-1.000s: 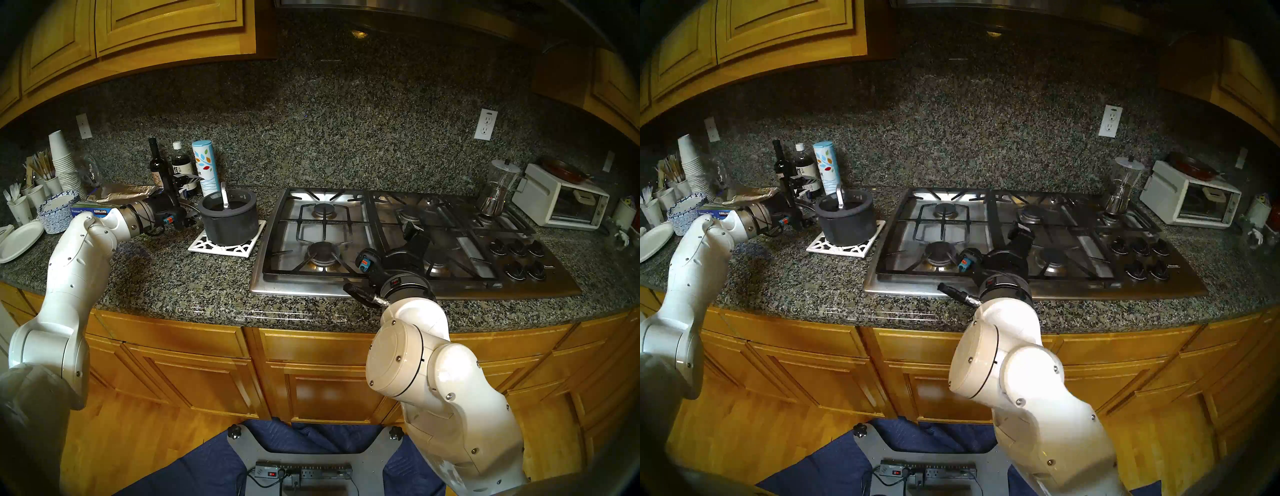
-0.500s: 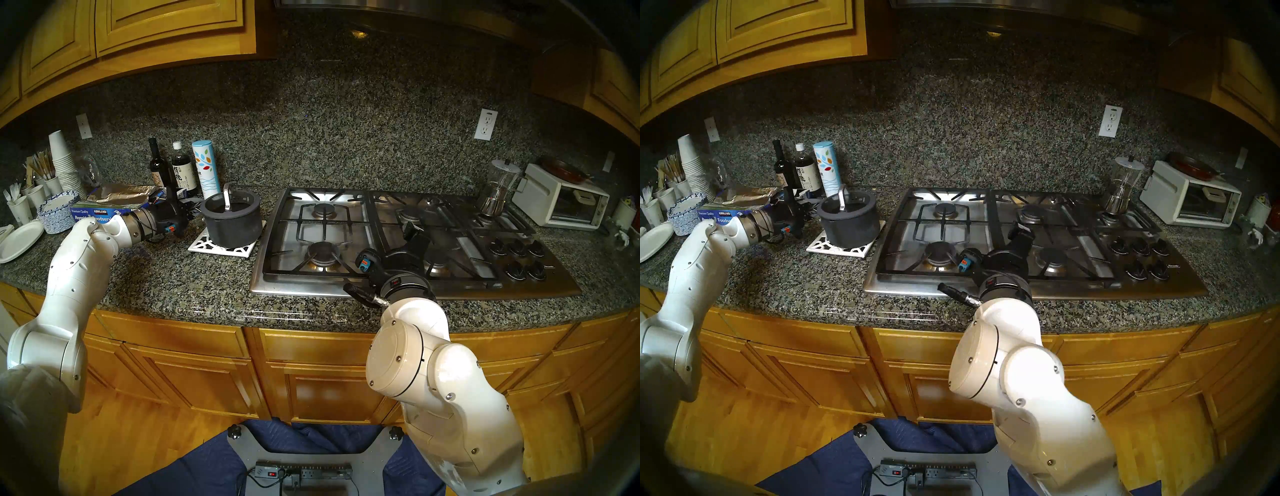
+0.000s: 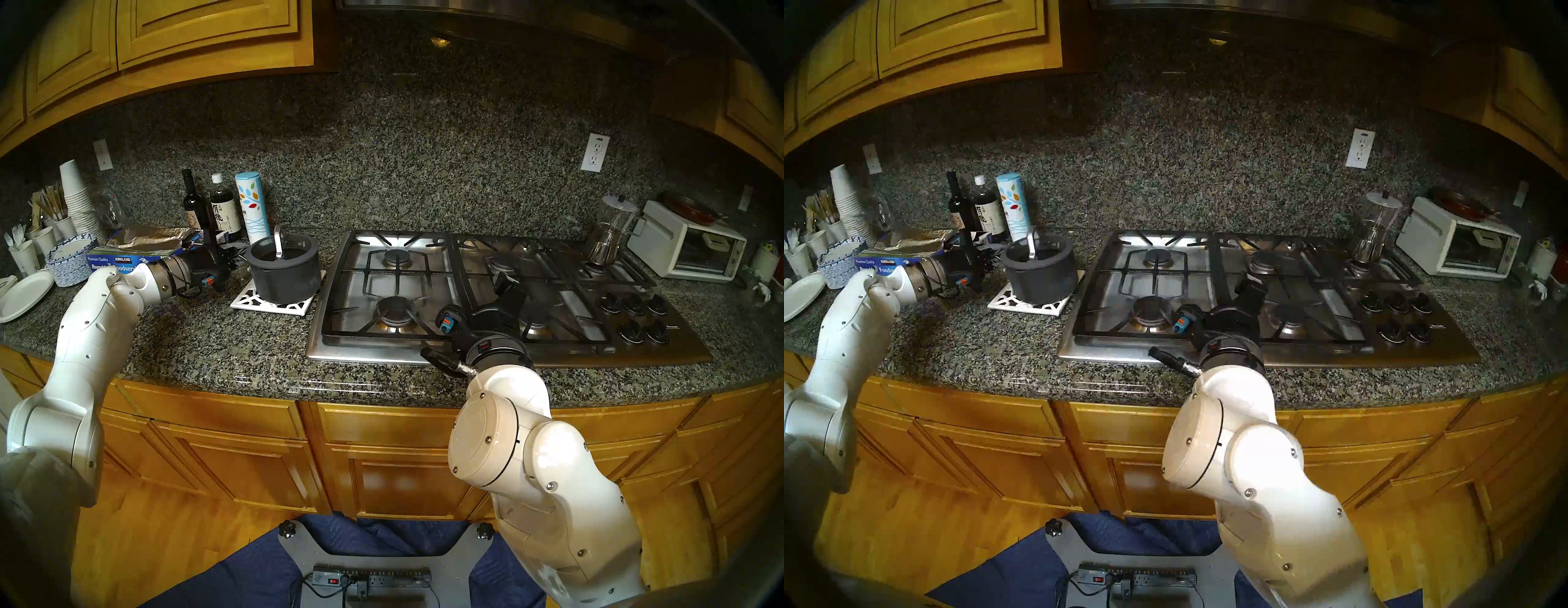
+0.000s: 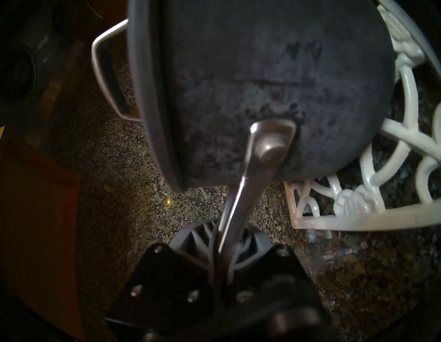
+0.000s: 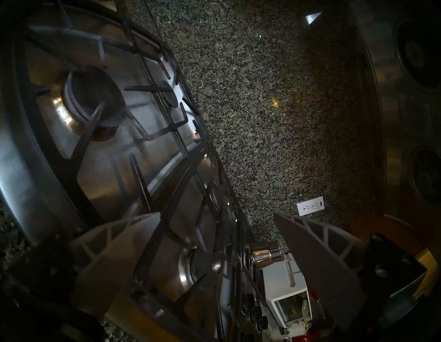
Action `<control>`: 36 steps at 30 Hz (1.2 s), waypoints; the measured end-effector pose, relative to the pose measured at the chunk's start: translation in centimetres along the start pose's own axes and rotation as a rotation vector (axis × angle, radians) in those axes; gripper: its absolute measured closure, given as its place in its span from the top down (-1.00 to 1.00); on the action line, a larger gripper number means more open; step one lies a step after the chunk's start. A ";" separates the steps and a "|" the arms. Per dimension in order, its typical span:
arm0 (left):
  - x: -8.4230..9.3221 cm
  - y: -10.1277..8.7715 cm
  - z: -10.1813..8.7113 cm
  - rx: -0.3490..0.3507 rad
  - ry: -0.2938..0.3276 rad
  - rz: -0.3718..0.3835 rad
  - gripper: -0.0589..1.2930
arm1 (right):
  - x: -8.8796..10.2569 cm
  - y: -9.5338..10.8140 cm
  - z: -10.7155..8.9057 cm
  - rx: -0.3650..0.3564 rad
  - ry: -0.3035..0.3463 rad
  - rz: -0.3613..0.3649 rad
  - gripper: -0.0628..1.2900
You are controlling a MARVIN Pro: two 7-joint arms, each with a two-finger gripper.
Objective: Pick up the pot, put it on the stove, take off the pot lid
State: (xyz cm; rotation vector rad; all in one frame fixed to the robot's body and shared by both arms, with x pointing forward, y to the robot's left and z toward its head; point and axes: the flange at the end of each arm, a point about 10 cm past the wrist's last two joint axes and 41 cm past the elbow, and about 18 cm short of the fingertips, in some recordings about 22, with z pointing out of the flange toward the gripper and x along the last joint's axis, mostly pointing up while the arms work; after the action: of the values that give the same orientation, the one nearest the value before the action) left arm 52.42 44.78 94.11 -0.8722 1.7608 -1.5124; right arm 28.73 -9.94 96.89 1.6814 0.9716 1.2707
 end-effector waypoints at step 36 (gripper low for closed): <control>-0.2 -0.4 0.1 -0.004 0.002 -0.020 -0.87 | 0.0 0.0 0.0 0.002 0.000 0.000 0.92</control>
State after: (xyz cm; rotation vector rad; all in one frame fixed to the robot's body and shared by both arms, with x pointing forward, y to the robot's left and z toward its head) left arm 52.62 44.87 94.52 -0.8927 1.7624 -1.5237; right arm 28.73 -9.93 96.86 1.6830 0.9728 1.2698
